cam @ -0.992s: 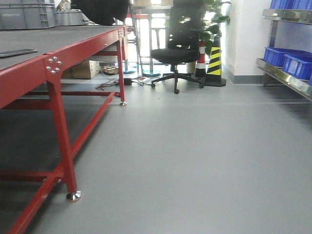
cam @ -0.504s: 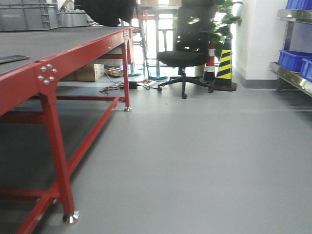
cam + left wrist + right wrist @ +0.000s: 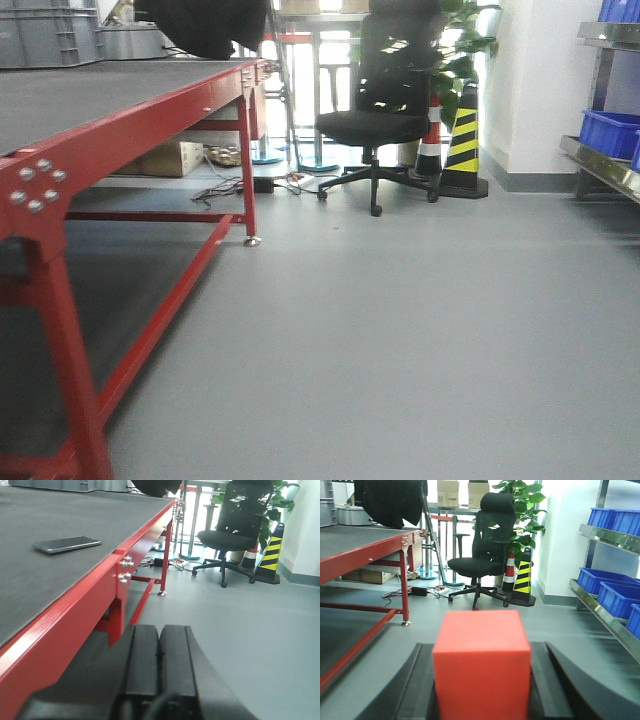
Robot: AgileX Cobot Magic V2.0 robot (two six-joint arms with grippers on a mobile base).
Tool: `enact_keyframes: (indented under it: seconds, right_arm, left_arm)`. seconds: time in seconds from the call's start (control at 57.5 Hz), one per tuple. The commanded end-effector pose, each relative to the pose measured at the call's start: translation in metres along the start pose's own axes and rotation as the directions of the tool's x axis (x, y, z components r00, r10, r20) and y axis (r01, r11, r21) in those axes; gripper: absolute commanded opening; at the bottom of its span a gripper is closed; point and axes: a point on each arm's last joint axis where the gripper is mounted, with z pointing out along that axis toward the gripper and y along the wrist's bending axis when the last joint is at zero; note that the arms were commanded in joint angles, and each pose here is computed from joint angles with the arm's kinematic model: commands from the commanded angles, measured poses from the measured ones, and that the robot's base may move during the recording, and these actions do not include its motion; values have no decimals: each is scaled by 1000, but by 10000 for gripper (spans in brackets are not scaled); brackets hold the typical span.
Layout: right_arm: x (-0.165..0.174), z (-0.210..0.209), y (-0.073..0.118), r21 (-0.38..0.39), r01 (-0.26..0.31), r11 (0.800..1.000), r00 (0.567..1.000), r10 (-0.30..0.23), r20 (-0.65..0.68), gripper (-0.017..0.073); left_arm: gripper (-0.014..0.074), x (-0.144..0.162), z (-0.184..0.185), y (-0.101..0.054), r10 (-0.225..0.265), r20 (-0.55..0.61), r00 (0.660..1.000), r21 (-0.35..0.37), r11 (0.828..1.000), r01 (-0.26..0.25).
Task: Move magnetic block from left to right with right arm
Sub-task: 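Drive the base away from the table holding the cube, then drive toward the black office chair and cone carrying the cube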
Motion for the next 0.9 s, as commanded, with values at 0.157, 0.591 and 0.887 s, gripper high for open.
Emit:
enact_keyframes:
  seconds: [0.157, 0.591, 0.887]
  right_arm:
    - [-18, 0, 0, 3, 17, 1000, 993, -17, 118, 233]
    - [-18, 0, 0, 3, 17, 1000, 993, -17, 118, 233]
    - [-18, 0, 0, 3, 17, 1000, 993, -17, 118, 233]
  left_arm:
    - [-117, -5, 0, 0, -9, 82, 997, 2, 1000, 8]
    - [-117, -5, 0, 0, -9, 82, 997, 2, 1000, 8]
    - [-117, -5, 0, 0, -9, 82, 997, 2, 1000, 8]
